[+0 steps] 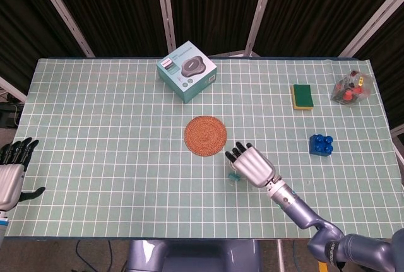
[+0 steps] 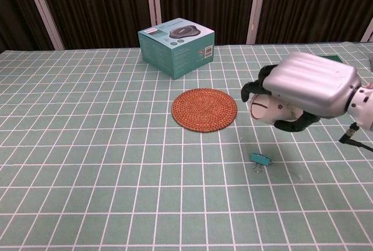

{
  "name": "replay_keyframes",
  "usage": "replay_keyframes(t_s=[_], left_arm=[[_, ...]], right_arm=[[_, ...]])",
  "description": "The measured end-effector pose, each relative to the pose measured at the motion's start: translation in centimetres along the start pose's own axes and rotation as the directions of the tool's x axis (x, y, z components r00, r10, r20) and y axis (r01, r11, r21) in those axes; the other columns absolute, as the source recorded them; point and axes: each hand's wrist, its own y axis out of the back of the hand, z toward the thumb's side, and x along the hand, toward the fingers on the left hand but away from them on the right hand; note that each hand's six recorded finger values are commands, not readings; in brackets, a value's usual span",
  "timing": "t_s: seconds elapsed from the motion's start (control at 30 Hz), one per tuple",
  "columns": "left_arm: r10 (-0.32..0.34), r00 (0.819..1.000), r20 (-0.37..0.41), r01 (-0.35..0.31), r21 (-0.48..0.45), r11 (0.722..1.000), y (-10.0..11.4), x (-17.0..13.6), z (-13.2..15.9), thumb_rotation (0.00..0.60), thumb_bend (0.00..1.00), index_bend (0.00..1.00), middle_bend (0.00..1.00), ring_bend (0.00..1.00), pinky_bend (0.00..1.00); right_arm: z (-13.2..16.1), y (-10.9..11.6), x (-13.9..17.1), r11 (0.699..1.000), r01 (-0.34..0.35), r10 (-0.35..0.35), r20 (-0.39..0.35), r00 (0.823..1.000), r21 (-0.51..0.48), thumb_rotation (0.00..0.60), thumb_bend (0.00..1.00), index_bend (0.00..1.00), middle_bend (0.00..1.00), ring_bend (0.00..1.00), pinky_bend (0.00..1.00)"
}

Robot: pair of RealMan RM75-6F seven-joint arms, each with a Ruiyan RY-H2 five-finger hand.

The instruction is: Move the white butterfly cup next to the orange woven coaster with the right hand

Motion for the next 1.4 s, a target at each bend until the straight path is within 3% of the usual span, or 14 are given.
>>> replay_keyframes(t_s=[0.1, 0.23, 0.33, 0.43, 0.53, 0.87, 1.17, 1.4], left_arm=[[0.006, 1.000, 0.003, -0.006, 0.005, 1.000, 0.1, -0.1, 0.0, 0.600, 0.00, 0.00, 0.00, 0.00, 0.00], [0.007, 1.000, 0.003, -0.007, 0.006, 1.000, 0.1, -0.2, 0.1, 0.600, 0.00, 0.00, 0.00, 0.00, 0.00], [0.002, 1.000, 0.001, -0.002, 0.006, 1.000, 0.0, -0.2, 0.0, 0.600, 0.00, 0.00, 0.00, 0.00, 0.00], [-0.001, 1.000, -0.003, 0.001, 0.006, 1.000, 0.0, -0.1, 0.0, 0.600, 0.00, 0.00, 0.00, 0.00, 0.00], [0.001, 1.000, -0.006, -0.001, 0.006, 1.000, 0.0, -0.1, -0.1, 0.600, 0.00, 0.00, 0.00, 0.00, 0.00], [-0.004, 1.000, -0.010, 0.004, 0.003, 1.000, 0.0, 0.0, -0.3, 0.600, 0.00, 0.00, 0.00, 0.00, 0.00], [-0.003, 1.000, -0.007, 0.003, -0.001, 1.000, 0.1, -0.1, -0.2, 0.600, 0.00, 0.00, 0.00, 0.00, 0.00], [-0.008, 1.000, -0.003, 0.008, 0.000, 1.000, 0.0, -0.2, -0.1, 0.600, 0.00, 0.00, 0.00, 0.00, 0.00]], right_arm=[[-0.1, 0.9, -0.1, 0.974, 0.007, 0.002, 0.040, 0.999, -0.228, 0.600, 0.32, 0.32, 0.46, 0.27, 0.61], [0.0, 1.2, -0.3, 0.873, -0.007, 0.048, 0.072, 0.996, -0.488, 0.600, 0.32, 0.32, 0.46, 0.24, 0.59], [0.4, 1.0, -0.6, 0.788, -0.014, 0.078, 0.077, 0.994, -0.615, 0.600, 0.32, 0.32, 0.46, 0.23, 0.59], [1.3, 0.7, -1.2, 0.725, -0.015, 0.095, 0.077, 0.993, -0.689, 0.600, 0.32, 0.32, 0.46, 0.22, 0.59], [2.4, 0.4, -1.8, 0.701, -0.012, 0.089, 0.071, 0.994, -0.713, 0.600, 0.32, 0.32, 0.46, 0.21, 0.58], [3.6, -1.1, -2.7, 0.702, -0.003, 0.081, 0.076, 0.994, -0.712, 0.600, 0.31, 0.32, 0.39, 0.13, 0.44], [3.3, -2.4, -2.0, 0.720, -0.011, 0.094, 0.083, 0.992, -0.694, 0.600, 0.30, 0.31, 0.37, 0.11, 0.43], [3.0, -4.0, -0.9, 0.726, -0.044, 0.135, 0.080, 0.988, -0.686, 0.600, 0.29, 0.22, 0.28, 0.06, 0.40]])
